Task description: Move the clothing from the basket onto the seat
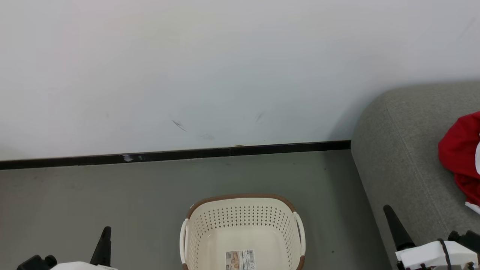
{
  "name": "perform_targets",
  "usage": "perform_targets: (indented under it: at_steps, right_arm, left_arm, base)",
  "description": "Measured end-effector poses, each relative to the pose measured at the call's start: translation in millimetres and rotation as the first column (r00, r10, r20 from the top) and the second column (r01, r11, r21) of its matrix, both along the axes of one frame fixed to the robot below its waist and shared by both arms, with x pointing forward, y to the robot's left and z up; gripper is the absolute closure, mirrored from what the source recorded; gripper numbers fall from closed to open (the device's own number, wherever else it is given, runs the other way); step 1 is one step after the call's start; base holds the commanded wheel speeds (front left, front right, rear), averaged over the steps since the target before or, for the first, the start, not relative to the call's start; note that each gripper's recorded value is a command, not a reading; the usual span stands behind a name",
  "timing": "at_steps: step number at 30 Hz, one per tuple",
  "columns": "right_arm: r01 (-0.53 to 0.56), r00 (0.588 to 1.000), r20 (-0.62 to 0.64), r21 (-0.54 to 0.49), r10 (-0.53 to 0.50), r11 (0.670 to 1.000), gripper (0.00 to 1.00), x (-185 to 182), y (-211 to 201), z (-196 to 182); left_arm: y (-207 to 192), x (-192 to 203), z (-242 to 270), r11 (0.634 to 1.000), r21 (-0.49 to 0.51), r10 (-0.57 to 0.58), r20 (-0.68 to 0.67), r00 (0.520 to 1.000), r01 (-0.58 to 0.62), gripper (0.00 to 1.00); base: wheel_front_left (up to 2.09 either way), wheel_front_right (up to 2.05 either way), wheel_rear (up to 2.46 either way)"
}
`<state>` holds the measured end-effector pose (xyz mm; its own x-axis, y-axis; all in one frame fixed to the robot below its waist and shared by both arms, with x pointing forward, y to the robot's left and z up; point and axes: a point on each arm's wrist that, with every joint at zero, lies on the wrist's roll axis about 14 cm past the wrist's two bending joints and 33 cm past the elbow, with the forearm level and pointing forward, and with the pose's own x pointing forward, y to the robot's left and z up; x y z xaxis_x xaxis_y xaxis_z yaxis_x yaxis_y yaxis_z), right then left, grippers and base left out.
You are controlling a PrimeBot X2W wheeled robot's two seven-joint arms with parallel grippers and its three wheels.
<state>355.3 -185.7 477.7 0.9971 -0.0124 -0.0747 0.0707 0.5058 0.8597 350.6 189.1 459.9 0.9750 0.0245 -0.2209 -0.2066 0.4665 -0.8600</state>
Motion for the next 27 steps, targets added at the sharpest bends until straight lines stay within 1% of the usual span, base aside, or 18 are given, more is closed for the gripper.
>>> perform_targets:
  at_steps: [6, 13, 19, 27]
  right_arm:
    - [0.014, 1.000, -0.005, 0.085, -0.014, 0.996, 1.00, 3.2, -3.6, -0.3]
    - [0.024, 1.000, -0.015, 0.190, -0.022, 0.981, 1.00, 5.8, -6.1, -1.9]
    - [0.039, 0.999, -0.011, 0.276, -0.037, 0.961, 1.00, 9.5, -10.0, 0.2]
    - [0.042, 0.999, -0.007, 0.386, -0.043, 0.921, 1.00, 14.4, -12.9, 2.8]
  left_arm:
    - [-0.9, 2.0, -0.6, 0.997, -0.082, 0.001, 0.006, 1.000, -0.001, 1.00]
    - [-2.7, 8.5, 4.1, 0.984, -0.178, 0.007, 0.030, 1.000, -0.002, 1.00]
    - [-3.4, 12.7, 7.1, 0.966, -0.257, 0.016, 0.048, 0.999, -0.003, 1.00]
    - [-2.8, 17.3, 10.9, 0.933, -0.359, 0.033, 0.074, 0.997, -0.004, 1.00]
  base:
    - [0.00, 0.00, 0.00]
    - [0.00, 0.00, 0.00]
    - [0.00, 0.00, 0.00]
    - [0.00, 0.00, 0.00]
